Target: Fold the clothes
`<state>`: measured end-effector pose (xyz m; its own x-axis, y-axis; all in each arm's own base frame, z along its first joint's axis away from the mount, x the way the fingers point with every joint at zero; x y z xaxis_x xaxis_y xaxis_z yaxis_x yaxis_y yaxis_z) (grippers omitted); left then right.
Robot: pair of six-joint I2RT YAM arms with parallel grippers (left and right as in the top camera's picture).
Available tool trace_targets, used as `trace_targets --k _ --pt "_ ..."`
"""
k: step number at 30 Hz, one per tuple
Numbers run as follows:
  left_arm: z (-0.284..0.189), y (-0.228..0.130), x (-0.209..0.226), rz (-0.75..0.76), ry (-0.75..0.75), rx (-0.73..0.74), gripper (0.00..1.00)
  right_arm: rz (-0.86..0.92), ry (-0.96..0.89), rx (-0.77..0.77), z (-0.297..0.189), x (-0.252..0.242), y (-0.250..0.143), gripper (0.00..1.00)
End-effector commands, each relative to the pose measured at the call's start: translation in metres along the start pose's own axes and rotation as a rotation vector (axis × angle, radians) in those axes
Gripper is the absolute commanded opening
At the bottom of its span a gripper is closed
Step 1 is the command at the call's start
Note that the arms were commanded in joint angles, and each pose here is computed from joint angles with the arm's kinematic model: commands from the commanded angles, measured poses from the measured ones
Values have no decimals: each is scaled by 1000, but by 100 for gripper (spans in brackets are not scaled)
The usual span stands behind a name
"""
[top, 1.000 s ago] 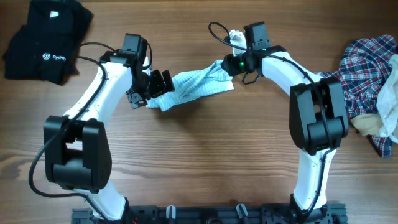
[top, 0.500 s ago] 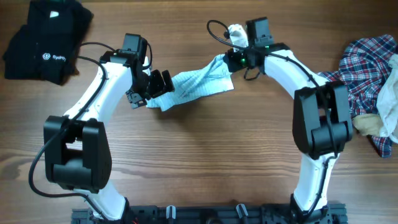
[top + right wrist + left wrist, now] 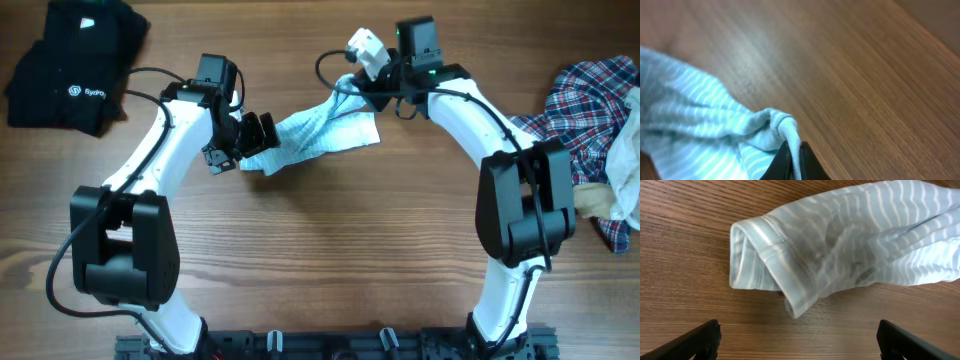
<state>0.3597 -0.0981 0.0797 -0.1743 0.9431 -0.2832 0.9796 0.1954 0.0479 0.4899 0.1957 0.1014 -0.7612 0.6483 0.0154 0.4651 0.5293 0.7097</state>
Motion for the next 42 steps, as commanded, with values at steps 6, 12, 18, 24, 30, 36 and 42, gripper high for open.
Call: trace_targets --k 6,12,18,24,30,36,42 --pt "-10 4 -1 31 7 -37 99 -361 49 58 -12 14 -4 4" --pt "-10 6 2 31 25 -48 100 -384 4 112 -25 10 -6 4" --pt "-10 8 1 34 21 -59 99 -527 -24 31 -64 34 36 4" --pt "-10 8 1 34 21 -59 99 -629 57 105 -66 52 15 4" --pt "-10 8 1 34 21 -58 100 -751 112 143 -55 60 -13 4" --pt "-10 8 1 34 21 -58 99 -860 82 120 -35 58 -34 4" --pt "-10 8 1 34 21 -58 99 -1006 29 257 -31 43 -66 4"
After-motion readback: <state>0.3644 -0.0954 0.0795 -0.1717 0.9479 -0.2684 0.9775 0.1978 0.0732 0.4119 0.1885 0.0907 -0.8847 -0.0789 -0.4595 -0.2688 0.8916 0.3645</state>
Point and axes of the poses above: each gripper's point midway between its finger pads, its own z axis out along the fingers, its own x axis along the line the jaws close on, y = z × x, the point moved 2 cm from there along -z, back along the fingers, and after that the axes turned 8 degrees about z, right-handed, at the moved point
